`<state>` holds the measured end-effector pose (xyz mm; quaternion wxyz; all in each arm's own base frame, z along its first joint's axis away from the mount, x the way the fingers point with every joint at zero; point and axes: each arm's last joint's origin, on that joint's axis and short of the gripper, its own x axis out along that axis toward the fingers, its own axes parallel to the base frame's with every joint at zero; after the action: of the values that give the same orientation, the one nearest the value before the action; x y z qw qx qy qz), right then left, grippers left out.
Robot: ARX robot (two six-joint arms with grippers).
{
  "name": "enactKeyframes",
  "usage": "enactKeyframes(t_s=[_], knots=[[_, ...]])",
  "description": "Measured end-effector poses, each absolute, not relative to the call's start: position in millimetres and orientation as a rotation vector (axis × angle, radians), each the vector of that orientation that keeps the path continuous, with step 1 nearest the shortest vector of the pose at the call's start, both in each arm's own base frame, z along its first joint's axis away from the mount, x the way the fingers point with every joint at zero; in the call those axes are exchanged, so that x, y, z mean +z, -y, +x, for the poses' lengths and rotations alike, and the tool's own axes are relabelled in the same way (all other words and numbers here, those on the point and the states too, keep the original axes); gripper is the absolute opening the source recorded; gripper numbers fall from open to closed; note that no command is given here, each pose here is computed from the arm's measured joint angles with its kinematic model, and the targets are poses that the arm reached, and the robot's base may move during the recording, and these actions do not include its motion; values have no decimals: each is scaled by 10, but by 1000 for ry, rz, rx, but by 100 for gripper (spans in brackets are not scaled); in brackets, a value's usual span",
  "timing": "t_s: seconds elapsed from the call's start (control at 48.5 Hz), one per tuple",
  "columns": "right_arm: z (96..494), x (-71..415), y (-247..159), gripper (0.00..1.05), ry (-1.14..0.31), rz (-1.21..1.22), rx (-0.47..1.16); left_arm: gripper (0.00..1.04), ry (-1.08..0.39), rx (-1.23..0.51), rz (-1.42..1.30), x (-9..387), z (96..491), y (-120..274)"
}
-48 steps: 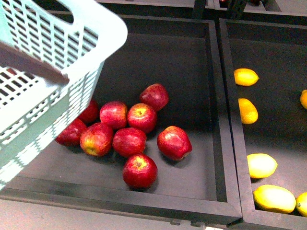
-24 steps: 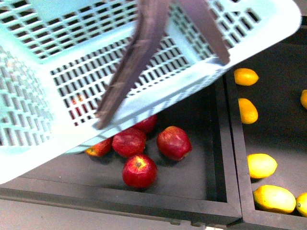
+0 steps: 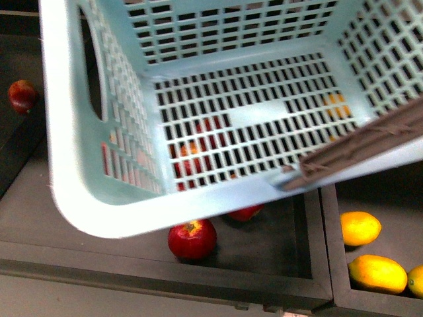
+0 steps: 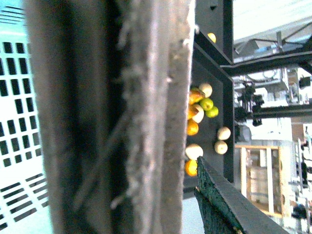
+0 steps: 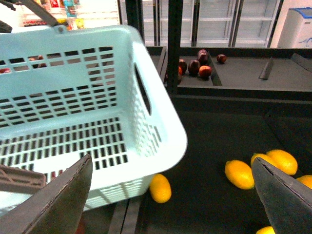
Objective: Pick lemon and mango into basket
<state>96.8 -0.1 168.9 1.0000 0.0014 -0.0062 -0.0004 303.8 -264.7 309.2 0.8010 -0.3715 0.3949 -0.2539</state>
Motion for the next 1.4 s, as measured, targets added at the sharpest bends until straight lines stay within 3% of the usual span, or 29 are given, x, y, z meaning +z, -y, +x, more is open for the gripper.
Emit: enactKeyframes(t_s=[0.598,0.681,0.763,0.866,1.134,1.32,1.402], knots=[[968,1688,1,96,12,2,-1,29,-842,-541,-790,3093,3026,2665],[982,1685,32,96,-287,147,-165,29,-847,-548,-790,3093,3024,2668],[1003,1661,78,96,-455,245,-265,29,-852,-553,-792,3093,3020,2671],[1039,1653,159,96,-470,352,-337,29,-858,-560,-791,3087,3018,2680],[1176,1881,668,96,-306,457,-525,29,-856,-552,-792,3081,3023,2680],[1330,1720,984,96,-388,452,-638,29,-847,-542,-787,3079,3033,2671],[1516,1532,1171,96,-492,479,-666,29,-853,-551,-788,3079,3029,2675]])
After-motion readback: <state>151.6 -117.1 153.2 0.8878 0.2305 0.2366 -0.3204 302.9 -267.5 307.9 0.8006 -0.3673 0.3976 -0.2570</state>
